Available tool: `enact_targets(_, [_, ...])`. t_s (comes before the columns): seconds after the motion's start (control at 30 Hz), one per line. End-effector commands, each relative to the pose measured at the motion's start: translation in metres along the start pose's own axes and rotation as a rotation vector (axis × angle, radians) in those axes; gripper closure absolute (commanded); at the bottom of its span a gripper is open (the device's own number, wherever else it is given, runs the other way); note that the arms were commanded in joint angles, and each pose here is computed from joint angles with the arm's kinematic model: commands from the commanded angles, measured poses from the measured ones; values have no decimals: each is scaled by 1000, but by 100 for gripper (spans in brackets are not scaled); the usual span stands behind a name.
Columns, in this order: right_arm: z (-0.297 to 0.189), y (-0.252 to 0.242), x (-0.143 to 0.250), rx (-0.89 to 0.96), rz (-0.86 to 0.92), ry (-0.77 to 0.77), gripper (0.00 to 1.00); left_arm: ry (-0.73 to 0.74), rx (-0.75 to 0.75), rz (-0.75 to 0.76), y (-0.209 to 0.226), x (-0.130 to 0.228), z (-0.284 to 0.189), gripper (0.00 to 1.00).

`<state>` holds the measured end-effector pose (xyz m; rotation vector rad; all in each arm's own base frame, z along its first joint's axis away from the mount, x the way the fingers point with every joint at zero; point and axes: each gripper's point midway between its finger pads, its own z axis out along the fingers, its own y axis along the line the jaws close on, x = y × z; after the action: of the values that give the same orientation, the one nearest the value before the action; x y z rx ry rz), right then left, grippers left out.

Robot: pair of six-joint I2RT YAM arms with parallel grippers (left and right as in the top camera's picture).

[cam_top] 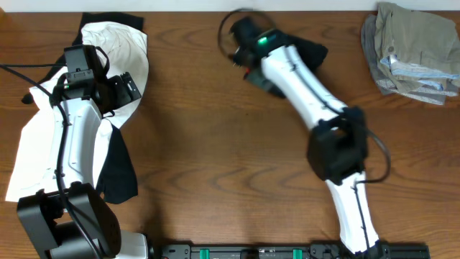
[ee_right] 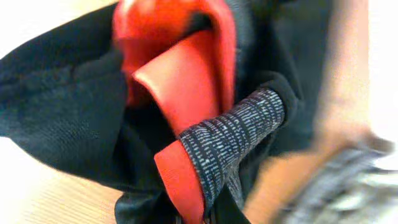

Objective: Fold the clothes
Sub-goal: 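Carry the pants bundle with the right gripper to the grey clothes stack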

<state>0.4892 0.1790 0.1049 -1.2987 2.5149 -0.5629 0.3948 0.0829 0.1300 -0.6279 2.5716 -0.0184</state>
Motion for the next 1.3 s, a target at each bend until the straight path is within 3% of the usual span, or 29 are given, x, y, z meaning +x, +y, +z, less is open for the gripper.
enact_targets(0.0, [-66,-77,14,168,-71,-97,99,10,-16,11,4,3,7,2])
enact_targets(0.2, [-102,-152,41,330,-107,-158,99,-7,-11,11,3,-1,7,2])
enact_targets(0.43, [-108,-225,82,490,-251,-98,99,-16,-9,11,2,-3,7,2])
enact_targets(0.8, [-152,-351,134,879,-114,-171,99,-19,-8,10,2,-4,7,2])
enact_targets(1.27, [-135,-390,214,847,-116,-303,99,-49,1,8,0,-11,7,2])
